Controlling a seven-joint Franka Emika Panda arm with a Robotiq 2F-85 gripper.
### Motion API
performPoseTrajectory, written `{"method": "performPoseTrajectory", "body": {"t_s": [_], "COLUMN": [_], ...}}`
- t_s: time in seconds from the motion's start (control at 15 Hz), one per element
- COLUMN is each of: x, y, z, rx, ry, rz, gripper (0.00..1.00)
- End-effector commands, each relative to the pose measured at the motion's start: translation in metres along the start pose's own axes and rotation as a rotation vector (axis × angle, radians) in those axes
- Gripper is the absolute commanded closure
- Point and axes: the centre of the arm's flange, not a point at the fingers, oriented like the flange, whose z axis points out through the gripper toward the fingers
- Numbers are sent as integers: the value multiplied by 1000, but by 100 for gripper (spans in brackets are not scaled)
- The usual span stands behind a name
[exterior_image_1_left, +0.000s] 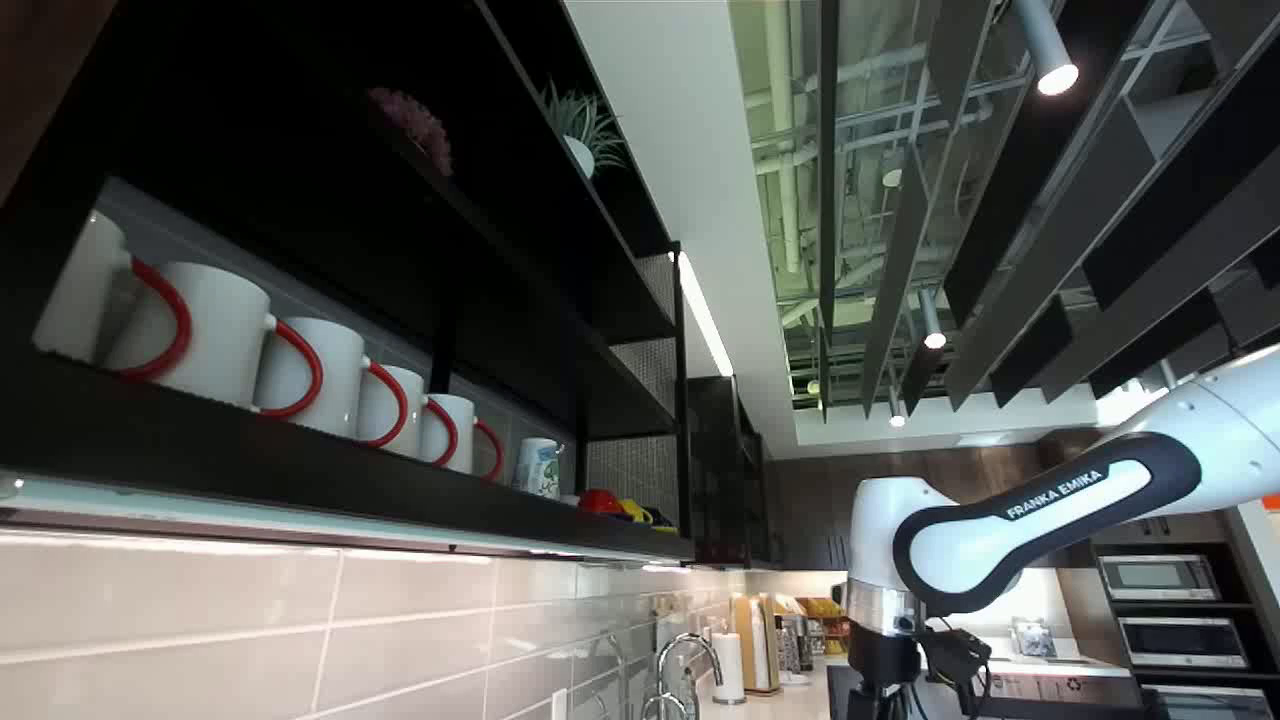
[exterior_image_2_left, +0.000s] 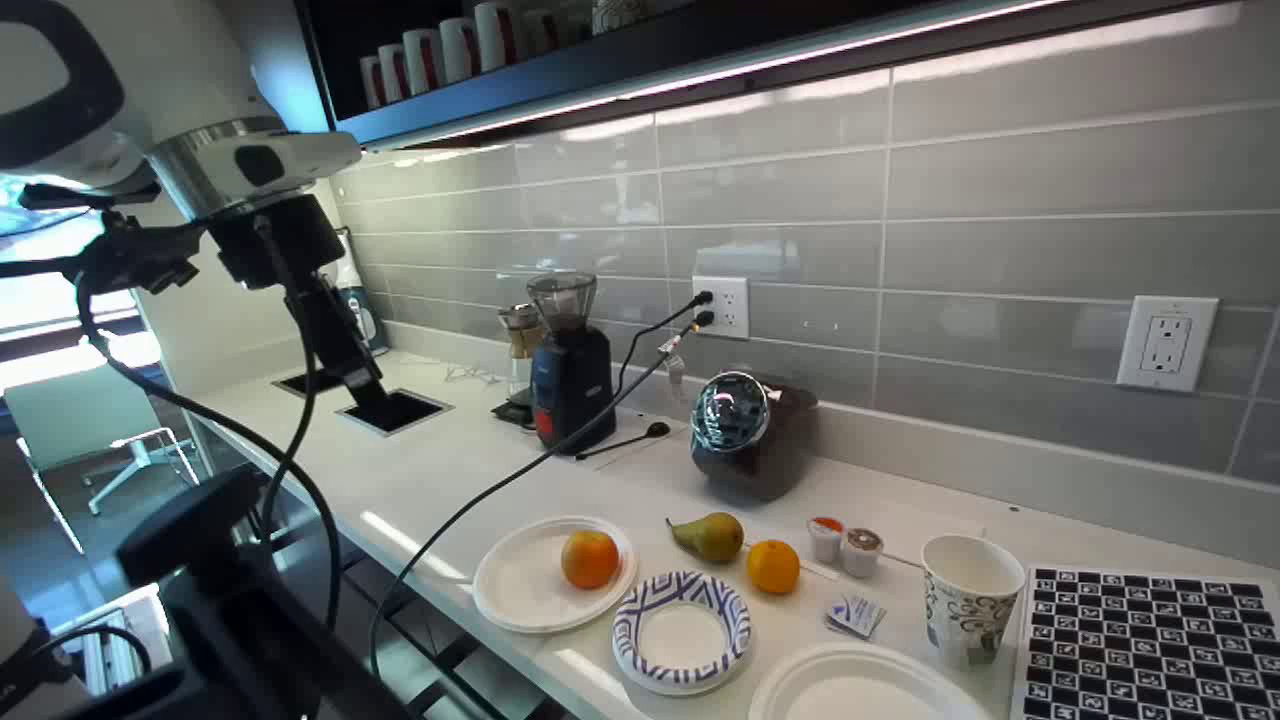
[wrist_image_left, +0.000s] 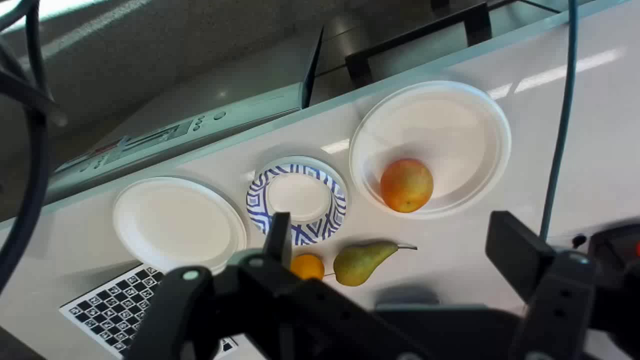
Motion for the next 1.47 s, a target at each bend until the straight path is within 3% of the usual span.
{"method": "performPoseTrajectory", "body": {"t_s": [0.0, 0.53, 0.67, 0.8, 1.07, 1.4], "x": [-1, -3, 12, 34, 89, 146], "y": [-1, -2, 4, 12, 15, -27], "z": [2, 7, -3, -30, -94, -164], "rx": [1, 2, -4, 25, 75, 122], "ry": [-7, -18, 32, 135, 339, 426], "rz": [-1, -3, 63, 107, 104, -12], "gripper": [0, 0, 0, 0, 0, 0]}}
